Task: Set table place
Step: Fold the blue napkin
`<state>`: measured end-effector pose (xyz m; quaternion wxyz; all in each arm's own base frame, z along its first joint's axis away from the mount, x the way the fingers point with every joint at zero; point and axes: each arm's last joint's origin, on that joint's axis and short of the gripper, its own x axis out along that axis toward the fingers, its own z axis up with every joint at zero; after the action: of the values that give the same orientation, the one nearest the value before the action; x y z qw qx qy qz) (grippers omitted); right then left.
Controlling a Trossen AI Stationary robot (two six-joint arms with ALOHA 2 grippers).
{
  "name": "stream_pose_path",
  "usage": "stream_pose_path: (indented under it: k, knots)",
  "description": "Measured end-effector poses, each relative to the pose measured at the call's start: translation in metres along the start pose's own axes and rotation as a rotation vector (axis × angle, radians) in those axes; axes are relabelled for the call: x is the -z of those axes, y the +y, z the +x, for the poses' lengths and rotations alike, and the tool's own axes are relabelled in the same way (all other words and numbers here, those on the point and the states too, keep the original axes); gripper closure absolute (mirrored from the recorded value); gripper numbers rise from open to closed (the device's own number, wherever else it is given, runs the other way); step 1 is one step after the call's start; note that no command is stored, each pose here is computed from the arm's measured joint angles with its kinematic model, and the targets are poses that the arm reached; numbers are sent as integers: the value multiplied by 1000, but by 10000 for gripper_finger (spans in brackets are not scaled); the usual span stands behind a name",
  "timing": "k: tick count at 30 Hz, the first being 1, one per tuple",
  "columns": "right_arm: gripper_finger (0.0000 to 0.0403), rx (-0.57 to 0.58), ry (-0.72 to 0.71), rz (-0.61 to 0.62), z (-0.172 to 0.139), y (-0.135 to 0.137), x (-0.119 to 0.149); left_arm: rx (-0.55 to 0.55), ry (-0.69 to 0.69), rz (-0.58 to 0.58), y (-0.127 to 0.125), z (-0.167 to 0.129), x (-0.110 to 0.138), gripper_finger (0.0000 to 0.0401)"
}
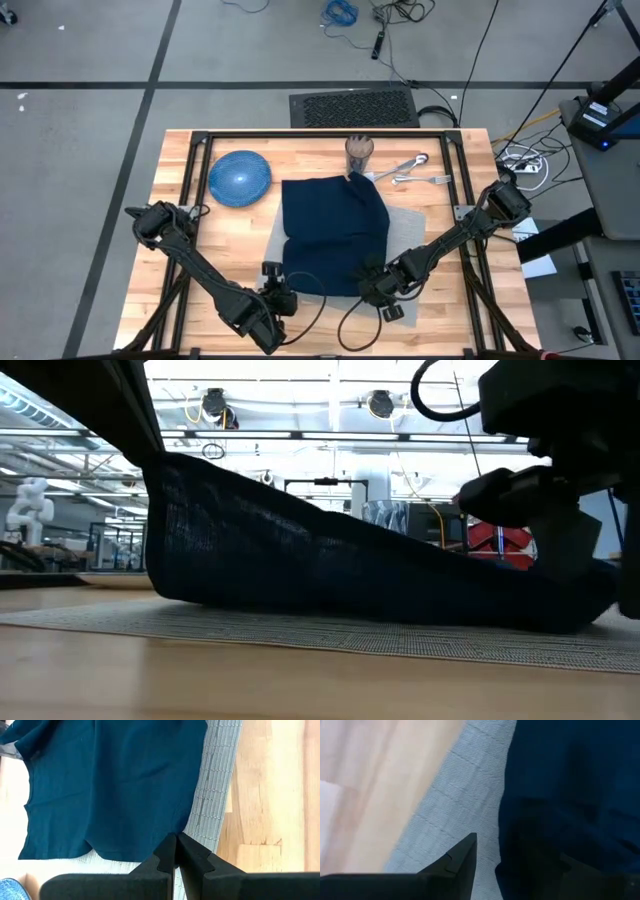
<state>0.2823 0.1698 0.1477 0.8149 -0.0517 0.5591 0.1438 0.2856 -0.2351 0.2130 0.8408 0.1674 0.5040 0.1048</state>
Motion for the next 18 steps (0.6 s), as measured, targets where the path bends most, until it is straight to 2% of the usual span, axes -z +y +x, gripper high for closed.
stream_pose_path:
  k: [10, 18]
  knots:
    - [275, 130, 63, 15, -17, -6, 9, -1, 113, -3, 3, -2, 11, 401]
    - [275, 169, 62, 35, -31, -8, 12, 16, 136, 5, 0, -5, 14, 401]
